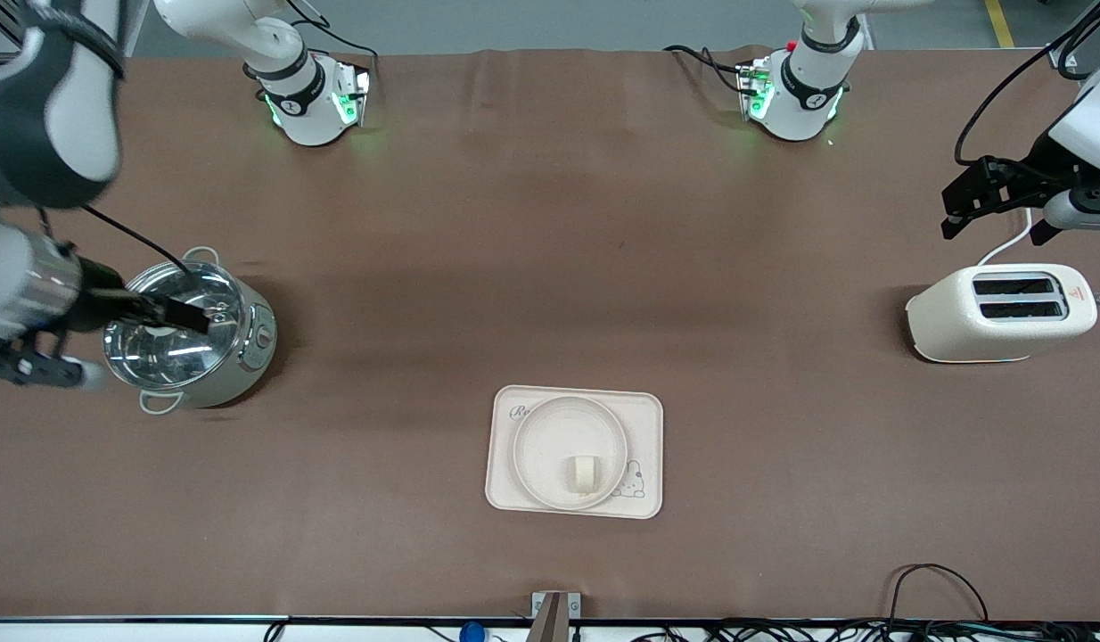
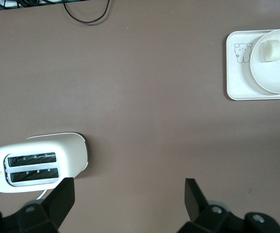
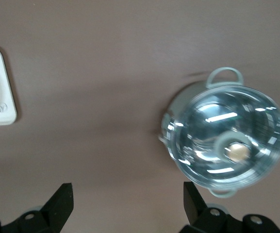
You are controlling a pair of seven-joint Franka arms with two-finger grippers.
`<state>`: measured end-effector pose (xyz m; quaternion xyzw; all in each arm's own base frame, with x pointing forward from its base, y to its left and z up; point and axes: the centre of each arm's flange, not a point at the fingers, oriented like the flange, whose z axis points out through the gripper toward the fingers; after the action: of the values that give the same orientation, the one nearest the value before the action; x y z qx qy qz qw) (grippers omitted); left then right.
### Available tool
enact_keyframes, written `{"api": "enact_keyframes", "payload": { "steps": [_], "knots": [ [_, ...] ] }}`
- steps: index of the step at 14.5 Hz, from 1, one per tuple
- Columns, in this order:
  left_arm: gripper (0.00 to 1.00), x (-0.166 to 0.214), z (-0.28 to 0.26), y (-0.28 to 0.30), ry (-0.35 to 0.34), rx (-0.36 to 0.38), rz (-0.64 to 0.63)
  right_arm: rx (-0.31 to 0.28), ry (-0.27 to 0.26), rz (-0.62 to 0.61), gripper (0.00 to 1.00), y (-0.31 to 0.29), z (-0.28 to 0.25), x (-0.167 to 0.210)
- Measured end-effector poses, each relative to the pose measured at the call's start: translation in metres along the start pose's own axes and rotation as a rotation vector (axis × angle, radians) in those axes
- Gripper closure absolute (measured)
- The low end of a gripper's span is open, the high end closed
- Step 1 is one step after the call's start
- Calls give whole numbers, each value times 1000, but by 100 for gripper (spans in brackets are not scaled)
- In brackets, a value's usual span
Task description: Place bun in plate and plate on tray
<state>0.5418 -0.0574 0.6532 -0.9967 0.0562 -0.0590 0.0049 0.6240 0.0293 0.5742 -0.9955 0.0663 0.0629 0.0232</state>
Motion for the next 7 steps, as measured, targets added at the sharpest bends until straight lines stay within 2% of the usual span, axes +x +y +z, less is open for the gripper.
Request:
{"api": "enact_keyframes", "payload": {
  "steps": [3, 7],
  "knots": [
    [0, 0, 0, 0, 0, 0, 0, -47, 17, -16, 0, 35, -36, -32],
    [0, 0, 0, 0, 0, 0, 0, -46, 55, -42, 0, 82, -77, -71]
  ]
}}
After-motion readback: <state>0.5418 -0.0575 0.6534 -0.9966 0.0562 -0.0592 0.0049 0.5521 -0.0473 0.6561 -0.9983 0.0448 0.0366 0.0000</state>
